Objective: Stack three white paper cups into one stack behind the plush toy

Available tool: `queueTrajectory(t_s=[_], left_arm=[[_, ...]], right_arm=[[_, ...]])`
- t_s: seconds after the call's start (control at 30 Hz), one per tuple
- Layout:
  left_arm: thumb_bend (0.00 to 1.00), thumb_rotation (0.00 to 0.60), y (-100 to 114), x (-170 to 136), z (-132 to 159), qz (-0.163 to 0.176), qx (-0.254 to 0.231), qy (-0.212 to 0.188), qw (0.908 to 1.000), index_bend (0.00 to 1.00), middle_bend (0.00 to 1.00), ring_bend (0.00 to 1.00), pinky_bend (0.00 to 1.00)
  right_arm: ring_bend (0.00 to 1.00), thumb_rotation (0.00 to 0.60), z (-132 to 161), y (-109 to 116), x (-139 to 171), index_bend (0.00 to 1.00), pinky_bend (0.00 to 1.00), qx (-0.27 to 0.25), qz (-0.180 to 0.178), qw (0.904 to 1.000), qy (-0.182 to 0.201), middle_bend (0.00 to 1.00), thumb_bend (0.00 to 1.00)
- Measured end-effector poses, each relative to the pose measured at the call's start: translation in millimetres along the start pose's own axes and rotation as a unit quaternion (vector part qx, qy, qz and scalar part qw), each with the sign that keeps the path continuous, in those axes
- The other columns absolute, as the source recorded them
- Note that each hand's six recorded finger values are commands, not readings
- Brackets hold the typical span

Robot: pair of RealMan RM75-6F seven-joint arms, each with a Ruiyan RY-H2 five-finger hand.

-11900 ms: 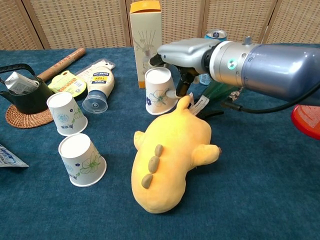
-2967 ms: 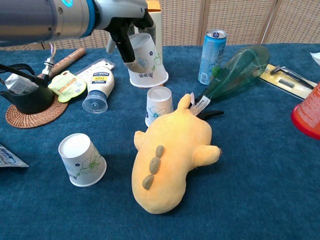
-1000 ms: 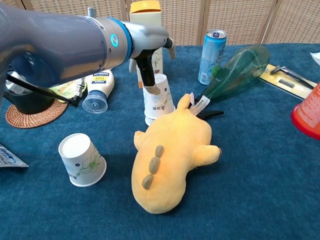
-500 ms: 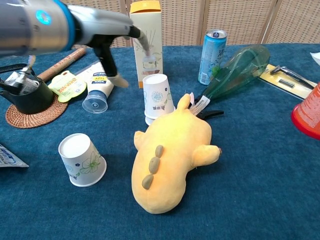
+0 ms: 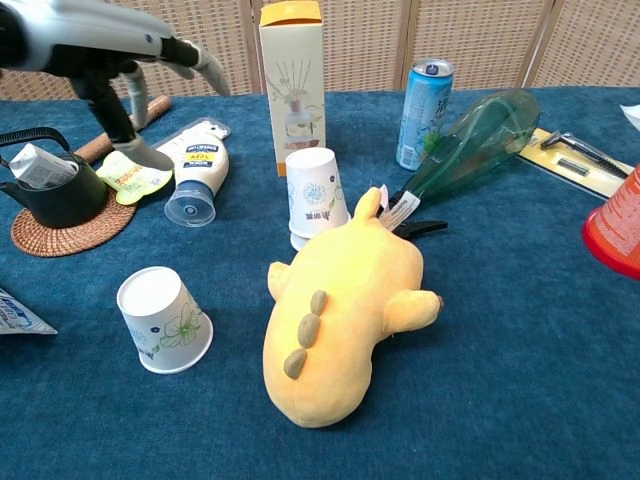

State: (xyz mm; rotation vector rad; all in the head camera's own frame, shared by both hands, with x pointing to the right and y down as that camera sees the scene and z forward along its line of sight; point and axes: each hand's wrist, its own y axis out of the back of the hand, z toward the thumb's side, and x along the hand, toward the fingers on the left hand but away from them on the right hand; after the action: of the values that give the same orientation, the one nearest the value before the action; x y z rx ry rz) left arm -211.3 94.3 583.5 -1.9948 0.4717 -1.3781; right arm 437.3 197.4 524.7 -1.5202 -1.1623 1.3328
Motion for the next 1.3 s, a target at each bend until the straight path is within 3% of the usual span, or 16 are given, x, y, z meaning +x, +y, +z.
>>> queueTrajectory(t_s=[0.33, 0.67, 0.87, 1.3], left_arm=[[0.29, 0.6, -13.8, -39.0, -5.2, -0.05, 0.055, -0.051, 0.9959, 0.16, 0.0, 0.0, 0.37], [0.29, 0.6, -50.0, -67.3, -6.0, -0.113, 0.094, -0.082, 0.9857, 0.14, 0.0, 0.0, 0.34], [0.29, 0.6, -65.3, -73.0, -11.4, -0.126, 0.107, -0.081, 0.9829, 0.12, 0.0, 0.0, 0.24], [0.29, 0.6, -96.5, -58.4, 1.5, -0.133, 0.086, -0.091, 0.9831, 0.11, 0.0, 0.0, 0.24]], right_arm=[[0.0, 0.6, 2.2, -2.7, 0.3, 0.11, 0.36, 0.004, 0.002, 1.0, 0.002, 0.0, 0.33], [0.0, 0.6, 2.7, -2.1, 0.2, 0.11, 0.37, 0.003, 0.0, 1.0, 0.002, 0.0, 0.33], [0.0, 0.6, 3.1, -1.9, -0.1, 0.11, 0.37, 0.001, 0.0, 1.0, 0.003, 0.0, 0.33], [0.0, 0.6, 2.3, 0.2, -0.1, 0.11, 0.37, -0.002, -0.003, 1.0, 0.001, 0.0, 0.33]])
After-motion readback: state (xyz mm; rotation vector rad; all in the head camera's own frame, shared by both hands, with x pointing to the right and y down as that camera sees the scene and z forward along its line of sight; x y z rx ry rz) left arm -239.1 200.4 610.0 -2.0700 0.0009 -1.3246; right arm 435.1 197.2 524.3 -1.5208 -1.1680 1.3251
